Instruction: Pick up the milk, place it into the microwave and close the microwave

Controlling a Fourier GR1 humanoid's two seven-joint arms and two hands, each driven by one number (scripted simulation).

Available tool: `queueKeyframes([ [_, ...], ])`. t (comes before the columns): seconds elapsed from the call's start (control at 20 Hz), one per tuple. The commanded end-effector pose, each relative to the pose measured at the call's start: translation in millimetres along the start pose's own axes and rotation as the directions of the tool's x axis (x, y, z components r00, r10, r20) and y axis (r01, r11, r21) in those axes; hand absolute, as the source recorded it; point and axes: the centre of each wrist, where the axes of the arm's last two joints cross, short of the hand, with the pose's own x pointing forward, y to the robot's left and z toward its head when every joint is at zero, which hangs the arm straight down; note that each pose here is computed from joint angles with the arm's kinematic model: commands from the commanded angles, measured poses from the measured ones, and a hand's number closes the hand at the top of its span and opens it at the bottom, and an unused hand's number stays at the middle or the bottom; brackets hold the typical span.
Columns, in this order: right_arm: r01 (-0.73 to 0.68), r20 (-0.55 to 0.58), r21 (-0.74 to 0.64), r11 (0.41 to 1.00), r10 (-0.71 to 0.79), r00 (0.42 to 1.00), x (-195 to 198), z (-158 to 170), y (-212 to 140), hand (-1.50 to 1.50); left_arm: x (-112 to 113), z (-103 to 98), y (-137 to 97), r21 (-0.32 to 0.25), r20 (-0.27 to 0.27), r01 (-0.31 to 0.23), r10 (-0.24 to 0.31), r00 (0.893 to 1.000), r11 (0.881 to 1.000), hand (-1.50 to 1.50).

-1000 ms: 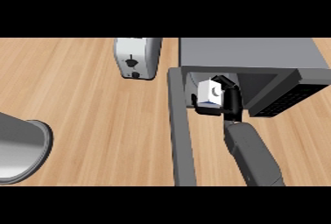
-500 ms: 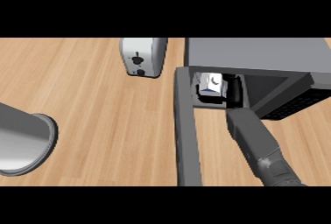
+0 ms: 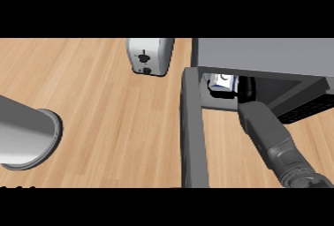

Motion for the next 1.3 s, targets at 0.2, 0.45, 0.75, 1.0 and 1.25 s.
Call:
queueKeyframes([
  [0.2,-0.085,0.072,-0.076,0.993,0.091,0.993,17.7,-23.3,-3.1,1.50,-3.2,1.6,5.7,-0.029,-0.005,-0.012,0.012,1.000,1.000,-1.50],
  [0.45,0.004,0.102,-0.145,0.989,0.011,0.995,23.3,-35.0,-12.8,1.50,-1.9,-1.8,11.9,-0.014,0.006,-0.004,0.004,1.000,1.000,-1.50],
  [0.75,-0.148,0.128,-0.268,0.952,0.188,0.974,26.5,-37.9,-12.0,1.50,-10.0,-6.1,5.0,-0.007,-0.014,-0.007,0.007,1.000,1.000,-1.50],
  [1.0,-0.209,0.082,-0.319,0.925,0.246,0.966,27.9,-38.8,-10.4,1.50,-12.1,-5.1,11.4,-0.034,-0.017,-0.007,0.006,1.000,0.999,-1.50],
  [1.25,-0.208,0.079,-0.347,0.914,0.250,0.965,31.3,-45.3,-15.6,1.50,-18.6,-10.5,6.6,-0.039,-0.024,-0.011,0.010,1.000,0.999,-1.50],
])
